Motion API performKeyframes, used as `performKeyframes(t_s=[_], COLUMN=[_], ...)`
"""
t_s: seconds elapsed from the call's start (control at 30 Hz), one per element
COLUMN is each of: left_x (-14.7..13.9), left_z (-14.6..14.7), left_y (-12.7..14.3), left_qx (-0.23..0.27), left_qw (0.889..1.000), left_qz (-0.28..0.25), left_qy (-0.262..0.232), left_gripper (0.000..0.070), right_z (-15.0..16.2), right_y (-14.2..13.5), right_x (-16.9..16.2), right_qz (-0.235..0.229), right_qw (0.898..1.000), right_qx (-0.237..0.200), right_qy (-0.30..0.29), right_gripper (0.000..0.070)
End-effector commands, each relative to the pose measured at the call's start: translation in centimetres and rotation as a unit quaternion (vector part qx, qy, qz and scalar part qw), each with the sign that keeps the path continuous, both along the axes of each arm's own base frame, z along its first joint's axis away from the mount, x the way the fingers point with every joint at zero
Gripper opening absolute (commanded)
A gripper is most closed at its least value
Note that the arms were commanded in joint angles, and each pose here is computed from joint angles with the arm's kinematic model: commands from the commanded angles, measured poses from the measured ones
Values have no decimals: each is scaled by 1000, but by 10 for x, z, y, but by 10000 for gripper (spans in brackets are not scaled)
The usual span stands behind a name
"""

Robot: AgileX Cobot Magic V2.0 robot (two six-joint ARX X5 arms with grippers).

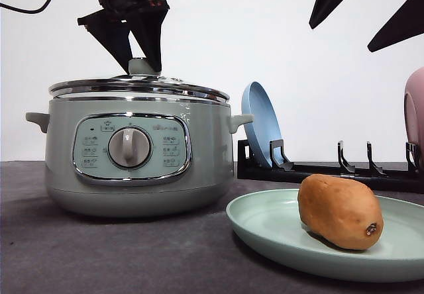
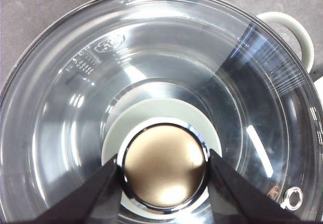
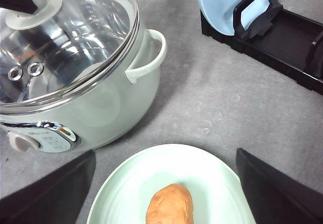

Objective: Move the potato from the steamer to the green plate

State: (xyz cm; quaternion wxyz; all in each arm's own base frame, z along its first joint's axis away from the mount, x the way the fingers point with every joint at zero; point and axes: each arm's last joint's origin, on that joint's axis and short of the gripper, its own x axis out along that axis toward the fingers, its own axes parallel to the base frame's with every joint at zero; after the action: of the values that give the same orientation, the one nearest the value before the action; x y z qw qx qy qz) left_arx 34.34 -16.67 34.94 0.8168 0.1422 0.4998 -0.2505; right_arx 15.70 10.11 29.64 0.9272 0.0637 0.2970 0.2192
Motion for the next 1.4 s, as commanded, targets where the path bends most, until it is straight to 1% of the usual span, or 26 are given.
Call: performKeyframes(t_s=[0.0, 0.37, 0.53, 0.57, 0.6, 0.63, 0.73, 0.77, 0.8, 0.83, 0.97, 1.07, 1.23, 1.37], left_x=[5, 8, 5, 5, 5, 5, 4, 4, 4, 3, -1, -7, -26, -46], left_z=[3, -6, -8, -8, -8, -8, -8, -7, -6, -5, 5, 21, 55, 75], left_y=[-5, -9, -8, -8, -8, -8, -7, -7, -7, -7, -5, -1, 7, 17], left_qx=[-4, 3, 10, 11, 11, 10, 10, 10, 9, 8, 1, -9, -32, -47], left_qw=[1000, 1000, 1000, 1000, 1000, 1000, 1000, 1000, 1000, 1000, 1000, 1000, 998, 996], left_qz=[-7, -10, -7, -7, -6, -5, -4, -4, -4, -4, -4, -3, -1, -6], left_qy=[-19, -5, 14, 15, 17, 18, 17, 17, 15, 13, -1, -22, -62, -74], left_gripper=[1, 1, 7, 27, 73, 137, 379, 438, 470, 489, 489, 489, 484, 468], right_z=[6, 6, 6, 6, 6, 6, 6, 6, 6, 6, 6, 5, 4, 3], right_y=[2, 1, 2, 2, 2, 2, 2, 2, 2, 2, 2, 1, 2, 2], right_x=[0, 0, 0, 0, 0, 0, 0, 0, 0, 0, 0, 0, -1, -2], right_qz=[5, 5, 5, 5, 5, 5, 6, 6, 6, 6, 7, 7, 19, 32], right_qw=[1000, 1000, 1000, 1000, 1000, 1000, 1000, 1000, 1000, 1000, 1000, 1000, 1000, 999], right_qx=[0, 0, 0, 0, 0, 0, 0, 0, 0, 0, 0, -2, -1, 2], right_qy=[-13, -13, -13, -13, -13, -13, -13, -13, -13, -13, -11, -8, -4, 6], right_gripper=[561, 561, 561, 561, 561, 561, 561, 561, 561, 561, 561, 561, 561, 561])
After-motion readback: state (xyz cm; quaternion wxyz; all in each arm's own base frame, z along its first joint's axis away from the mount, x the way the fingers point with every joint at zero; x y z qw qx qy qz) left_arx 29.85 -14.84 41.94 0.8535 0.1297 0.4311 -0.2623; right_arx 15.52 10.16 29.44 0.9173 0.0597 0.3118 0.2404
